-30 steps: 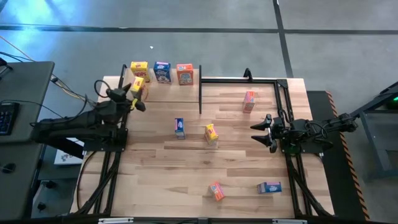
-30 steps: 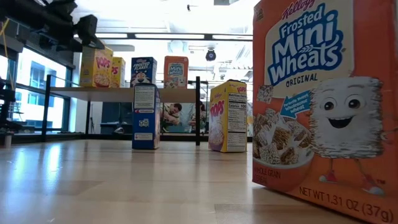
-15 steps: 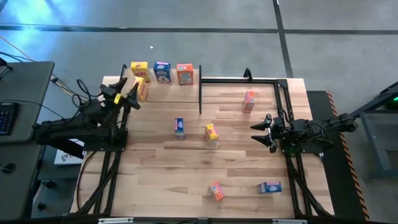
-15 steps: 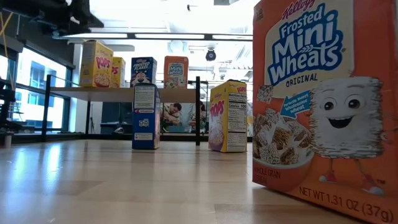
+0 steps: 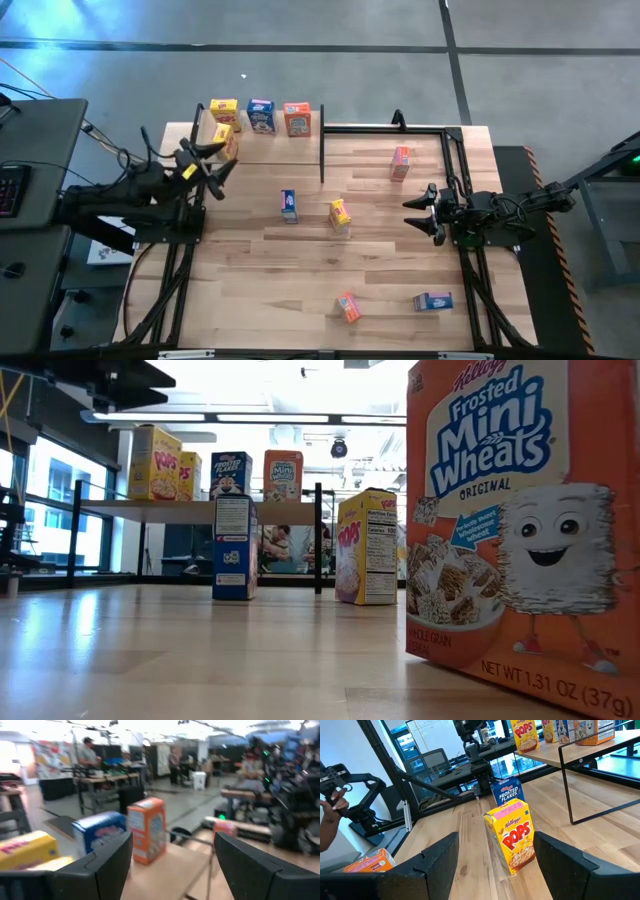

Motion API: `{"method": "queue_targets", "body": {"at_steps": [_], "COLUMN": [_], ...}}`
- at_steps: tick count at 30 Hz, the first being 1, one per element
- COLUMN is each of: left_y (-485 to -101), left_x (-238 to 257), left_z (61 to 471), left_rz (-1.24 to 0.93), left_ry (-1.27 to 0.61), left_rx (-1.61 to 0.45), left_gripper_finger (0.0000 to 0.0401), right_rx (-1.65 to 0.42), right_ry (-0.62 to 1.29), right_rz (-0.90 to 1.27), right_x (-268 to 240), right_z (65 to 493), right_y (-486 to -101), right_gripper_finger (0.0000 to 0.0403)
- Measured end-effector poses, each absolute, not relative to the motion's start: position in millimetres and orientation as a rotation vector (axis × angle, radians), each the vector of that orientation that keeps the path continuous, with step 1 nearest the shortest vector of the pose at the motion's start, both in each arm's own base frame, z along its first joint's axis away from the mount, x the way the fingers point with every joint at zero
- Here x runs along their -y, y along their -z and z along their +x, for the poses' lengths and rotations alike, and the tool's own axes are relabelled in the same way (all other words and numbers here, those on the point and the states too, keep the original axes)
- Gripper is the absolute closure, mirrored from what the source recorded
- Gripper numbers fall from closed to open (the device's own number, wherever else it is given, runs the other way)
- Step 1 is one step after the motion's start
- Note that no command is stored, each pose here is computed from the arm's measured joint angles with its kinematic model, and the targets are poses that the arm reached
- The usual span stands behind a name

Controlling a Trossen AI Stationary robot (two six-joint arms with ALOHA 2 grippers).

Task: Stack cereal on shelf
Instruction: Put the right yellow cereal box on the shelf aligned with the other yellow cereal box

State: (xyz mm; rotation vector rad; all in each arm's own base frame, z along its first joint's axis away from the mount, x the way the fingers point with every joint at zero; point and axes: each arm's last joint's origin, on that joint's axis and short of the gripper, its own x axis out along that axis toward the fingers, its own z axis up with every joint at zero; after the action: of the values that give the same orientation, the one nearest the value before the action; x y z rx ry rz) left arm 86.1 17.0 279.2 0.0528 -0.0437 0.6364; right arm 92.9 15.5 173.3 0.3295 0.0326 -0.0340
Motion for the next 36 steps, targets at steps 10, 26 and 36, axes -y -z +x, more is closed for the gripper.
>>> {"method": "queue_targets", "body": {"at_steps": [10, 26, 36], "left_y": [-263, -240, -231], "left_x": [-6, -6, -8], "left_z": [100, 114, 109], "left_rz": [0.018, 0.023, 0.007], "left_ry": [-0.608, -0.884, -0.981], "left_rx": [-0.104, -0.251, -0.283], "left_gripper_finger": [0.0130, 0.0130, 0.0130], "right_rx": [-0.033, -0.033, -0.033], "right_ry": [0.034, 0.034, 0.034], "right_rz": [0.329, 0.329, 0.329], "right_x": [-15, -15, -15], "right_z": [93, 93, 93], "right_y": [-173, -173, -173], "right_gripper_finger": [0.0155, 0.0155, 0.0155]}}
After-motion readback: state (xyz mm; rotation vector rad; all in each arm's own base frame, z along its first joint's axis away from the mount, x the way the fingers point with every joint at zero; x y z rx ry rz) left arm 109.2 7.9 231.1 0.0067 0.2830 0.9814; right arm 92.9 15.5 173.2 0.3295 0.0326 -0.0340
